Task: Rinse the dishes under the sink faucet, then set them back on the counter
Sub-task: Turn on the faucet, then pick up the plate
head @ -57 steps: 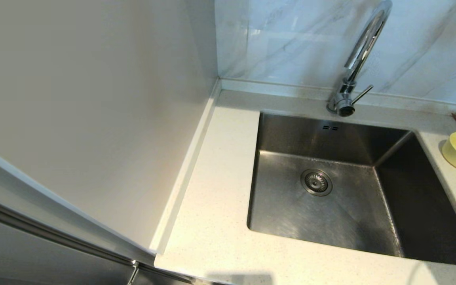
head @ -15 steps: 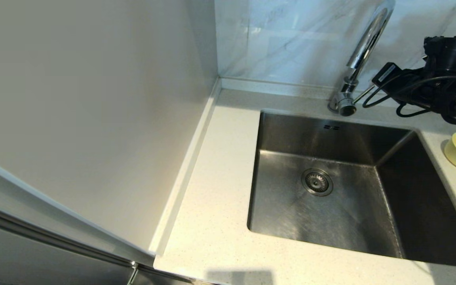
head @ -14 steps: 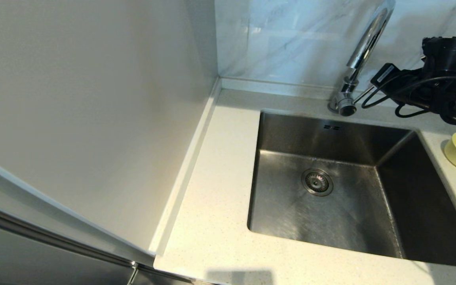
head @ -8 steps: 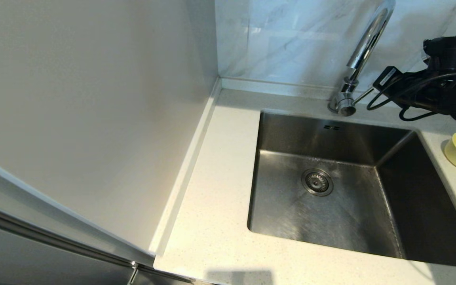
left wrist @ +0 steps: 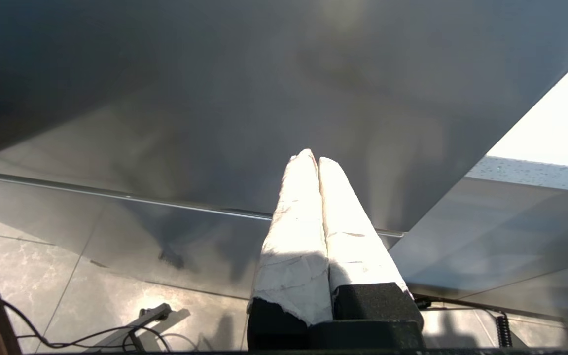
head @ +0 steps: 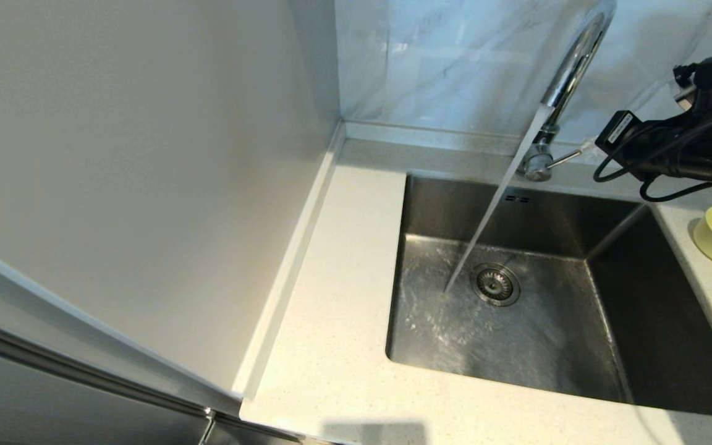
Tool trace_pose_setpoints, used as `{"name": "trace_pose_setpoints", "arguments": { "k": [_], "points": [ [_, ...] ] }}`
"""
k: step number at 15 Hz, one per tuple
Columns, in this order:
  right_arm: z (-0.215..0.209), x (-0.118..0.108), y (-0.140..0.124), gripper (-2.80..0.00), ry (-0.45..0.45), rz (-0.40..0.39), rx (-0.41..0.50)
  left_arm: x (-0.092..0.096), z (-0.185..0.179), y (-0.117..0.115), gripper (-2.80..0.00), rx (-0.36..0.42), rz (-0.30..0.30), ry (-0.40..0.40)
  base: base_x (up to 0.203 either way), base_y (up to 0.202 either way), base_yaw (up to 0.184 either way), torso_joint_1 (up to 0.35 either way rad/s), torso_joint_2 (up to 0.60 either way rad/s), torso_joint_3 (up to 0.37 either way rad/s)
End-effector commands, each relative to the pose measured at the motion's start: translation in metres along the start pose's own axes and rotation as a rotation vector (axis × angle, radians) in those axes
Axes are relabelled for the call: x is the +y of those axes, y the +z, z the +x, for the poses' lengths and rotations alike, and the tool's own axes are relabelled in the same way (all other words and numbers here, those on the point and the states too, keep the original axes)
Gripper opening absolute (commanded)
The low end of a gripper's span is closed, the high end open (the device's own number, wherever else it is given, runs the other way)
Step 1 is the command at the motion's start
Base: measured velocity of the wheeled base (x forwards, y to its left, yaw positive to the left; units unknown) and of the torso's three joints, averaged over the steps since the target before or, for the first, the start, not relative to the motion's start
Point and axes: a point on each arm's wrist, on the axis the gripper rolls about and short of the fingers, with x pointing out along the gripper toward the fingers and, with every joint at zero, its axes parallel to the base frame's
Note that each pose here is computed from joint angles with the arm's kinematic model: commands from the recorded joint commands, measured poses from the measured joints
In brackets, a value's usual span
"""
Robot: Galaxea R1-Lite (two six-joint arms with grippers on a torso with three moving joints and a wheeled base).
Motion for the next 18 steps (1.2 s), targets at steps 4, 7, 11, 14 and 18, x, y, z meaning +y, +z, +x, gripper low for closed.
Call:
{"name": "trace_pose_setpoints", "arguments": {
  "k": [4, 7, 11, 14, 18],
  "points": [
    [-0.023, -0.042, 0.028, -2.8, -0.239, -0.05, -0.132, 0.0, 0.0, 0.0, -2.8, 0.0, 0.0, 0.0, 0.0, 0.0, 0.0, 0.0, 0.0, 0.0],
    [-0.09, -0.05, 0.035, -2.8, -0.235, -0.133, -0.112, 0.0, 0.0, 0.0, -2.8, 0.0, 0.0, 0.0, 0.0, 0.0, 0.0, 0.0, 0.0, 0.0],
    [-0.213, -0.029, 0.007, -2.8, -0.14, -0.09, 0.129, 0.0, 0.0, 0.0, -2.8, 0.0, 0.0, 0.0, 0.0, 0.0, 0.0, 0.0, 0.0, 0.0],
    [-0.271, -0.024, -0.046, -2.8, -0.2, -0.054, 0.379, 0.0, 0.0, 0.0, -2.8, 0.0, 0.0, 0.0, 0.0, 0.0, 0.0, 0.0, 0.0, 0.0],
    [-0.269, -0.044, -0.088, -2.8, -0.464, -0.088, 0.608, 0.0, 0.0, 0.0, -2.8, 0.0, 0.0, 0.0, 0.0, 0.0, 0.0, 0.0, 0.0, 0.0]
  ]
}}
